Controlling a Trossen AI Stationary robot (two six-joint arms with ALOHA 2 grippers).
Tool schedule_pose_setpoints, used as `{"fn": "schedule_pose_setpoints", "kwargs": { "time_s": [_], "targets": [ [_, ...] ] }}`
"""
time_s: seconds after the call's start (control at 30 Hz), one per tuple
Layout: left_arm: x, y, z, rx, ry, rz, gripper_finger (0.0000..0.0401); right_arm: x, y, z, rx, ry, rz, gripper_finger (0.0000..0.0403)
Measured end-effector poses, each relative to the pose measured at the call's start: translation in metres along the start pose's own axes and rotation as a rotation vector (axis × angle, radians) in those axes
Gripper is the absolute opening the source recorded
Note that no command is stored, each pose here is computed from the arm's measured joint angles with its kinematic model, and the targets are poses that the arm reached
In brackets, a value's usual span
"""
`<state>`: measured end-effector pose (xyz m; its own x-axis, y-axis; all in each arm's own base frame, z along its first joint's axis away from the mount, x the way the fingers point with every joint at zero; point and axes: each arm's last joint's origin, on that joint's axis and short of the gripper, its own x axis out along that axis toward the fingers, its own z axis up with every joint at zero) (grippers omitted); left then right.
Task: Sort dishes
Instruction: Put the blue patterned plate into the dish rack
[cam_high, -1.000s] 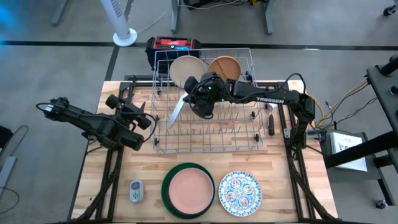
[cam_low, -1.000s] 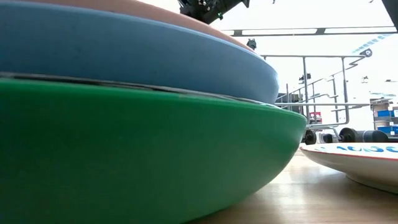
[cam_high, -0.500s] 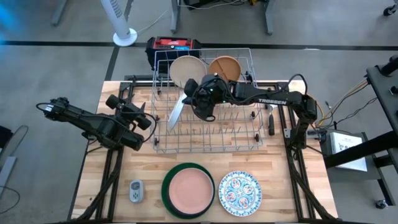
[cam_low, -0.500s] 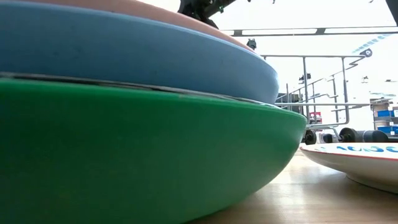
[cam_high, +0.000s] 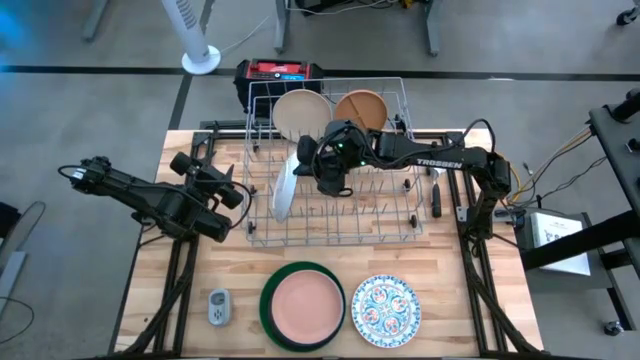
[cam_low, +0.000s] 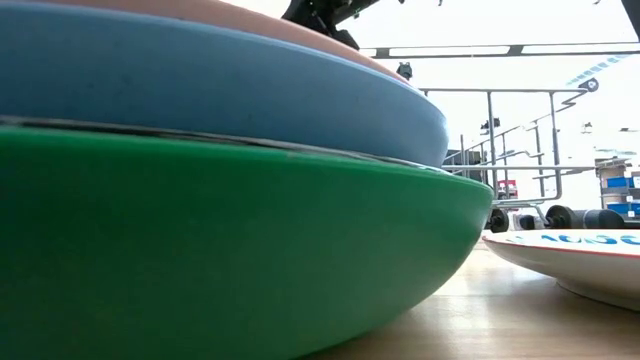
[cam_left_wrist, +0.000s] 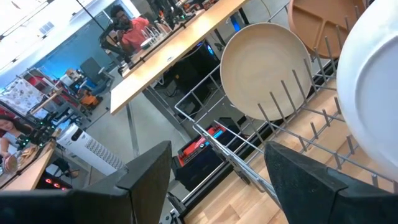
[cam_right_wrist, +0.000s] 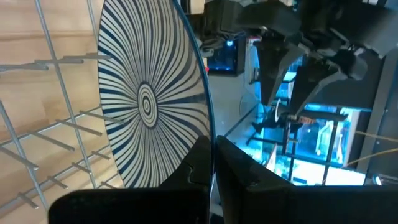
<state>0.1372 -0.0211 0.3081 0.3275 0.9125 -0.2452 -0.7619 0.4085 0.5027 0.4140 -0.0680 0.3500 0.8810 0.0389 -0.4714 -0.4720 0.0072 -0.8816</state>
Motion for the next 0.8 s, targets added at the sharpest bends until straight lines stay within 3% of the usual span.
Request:
{"fn": "schedule_pose_setpoints", "kwargs": {
  "time_s": [0.8],
  "targets": [
    [0.0,0.0,0.0,0.0,0.003,-0.001,0.0247,0.013,0.006,0.001,0.031,-0.097,0.005,0.0]
  ]
}}
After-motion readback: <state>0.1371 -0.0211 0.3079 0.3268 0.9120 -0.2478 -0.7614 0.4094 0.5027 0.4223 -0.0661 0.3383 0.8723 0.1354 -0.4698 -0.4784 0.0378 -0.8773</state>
